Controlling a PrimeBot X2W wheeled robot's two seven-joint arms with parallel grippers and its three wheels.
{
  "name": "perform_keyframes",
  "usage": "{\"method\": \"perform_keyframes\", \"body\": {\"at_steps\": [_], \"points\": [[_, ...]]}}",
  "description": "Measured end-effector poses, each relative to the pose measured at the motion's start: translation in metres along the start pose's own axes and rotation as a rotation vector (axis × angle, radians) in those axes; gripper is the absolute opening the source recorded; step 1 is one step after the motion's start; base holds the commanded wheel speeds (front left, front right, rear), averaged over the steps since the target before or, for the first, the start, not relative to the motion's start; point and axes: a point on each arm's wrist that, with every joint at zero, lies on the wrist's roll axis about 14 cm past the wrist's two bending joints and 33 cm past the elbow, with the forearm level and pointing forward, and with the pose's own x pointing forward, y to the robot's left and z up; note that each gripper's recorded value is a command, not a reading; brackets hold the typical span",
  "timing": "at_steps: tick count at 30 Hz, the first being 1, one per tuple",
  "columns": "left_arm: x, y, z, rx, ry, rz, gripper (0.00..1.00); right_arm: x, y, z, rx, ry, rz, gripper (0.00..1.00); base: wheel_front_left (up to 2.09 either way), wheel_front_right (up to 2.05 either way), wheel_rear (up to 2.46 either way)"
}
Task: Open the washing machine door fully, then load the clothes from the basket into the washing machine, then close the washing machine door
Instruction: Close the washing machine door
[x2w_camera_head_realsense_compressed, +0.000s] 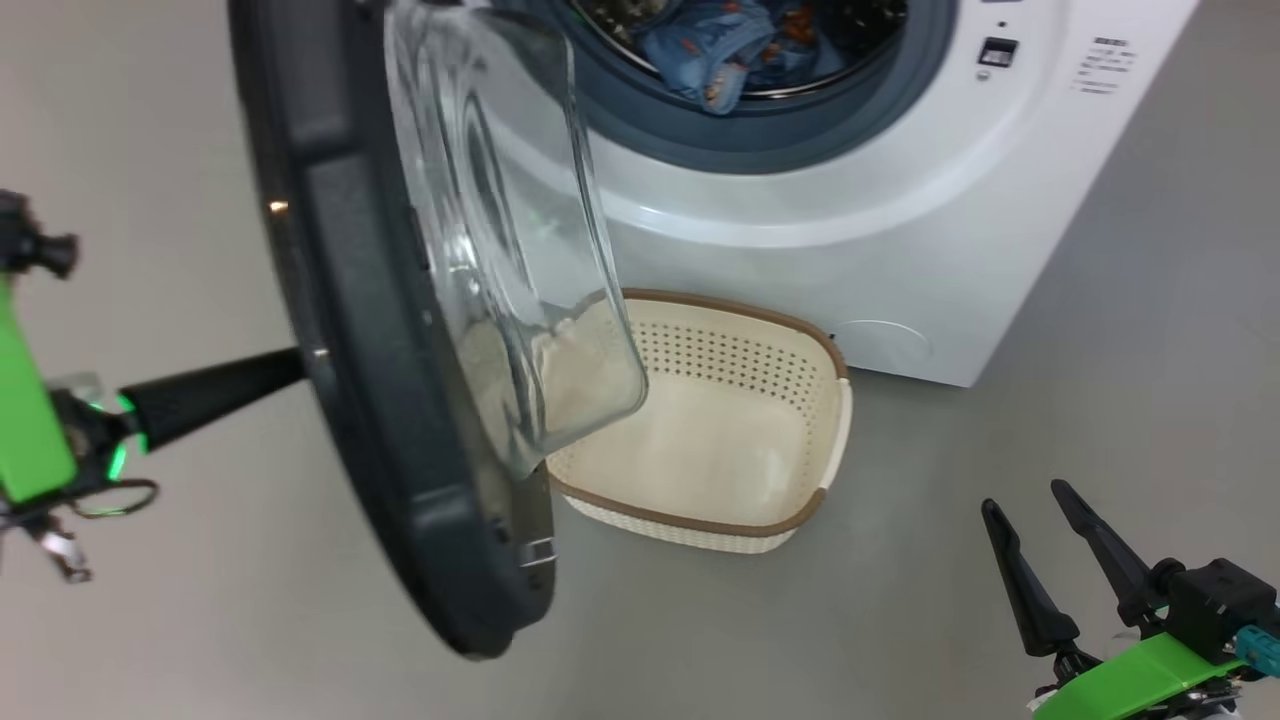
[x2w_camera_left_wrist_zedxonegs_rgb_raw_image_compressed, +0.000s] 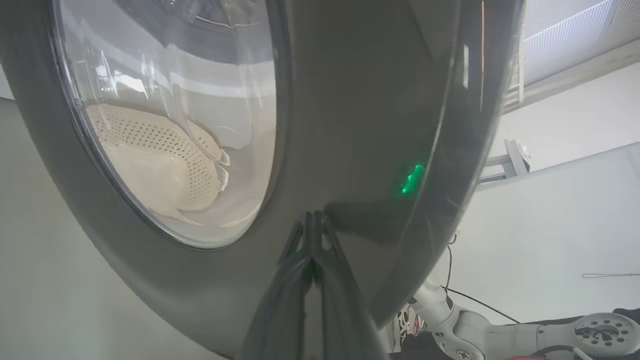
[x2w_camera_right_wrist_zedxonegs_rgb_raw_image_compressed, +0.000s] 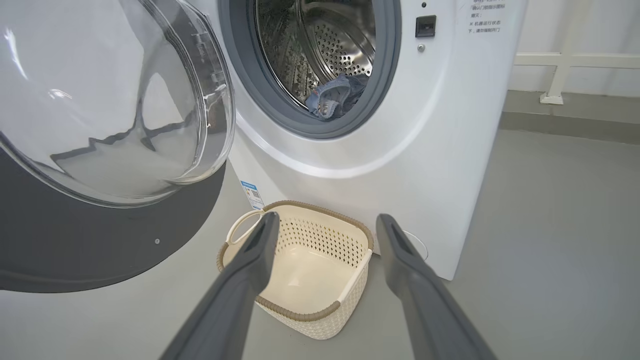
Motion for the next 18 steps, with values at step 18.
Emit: {"method": "perform_keyframes", "body": {"at_steps": [18], "points": [[0.125,-0.061,-0.001,0.109,0.097,-0.231,0.00,-0.056,-0.051,0.014,0.018,-0.046,-0.234,1.00,0.00,0.00,0.00]]}}
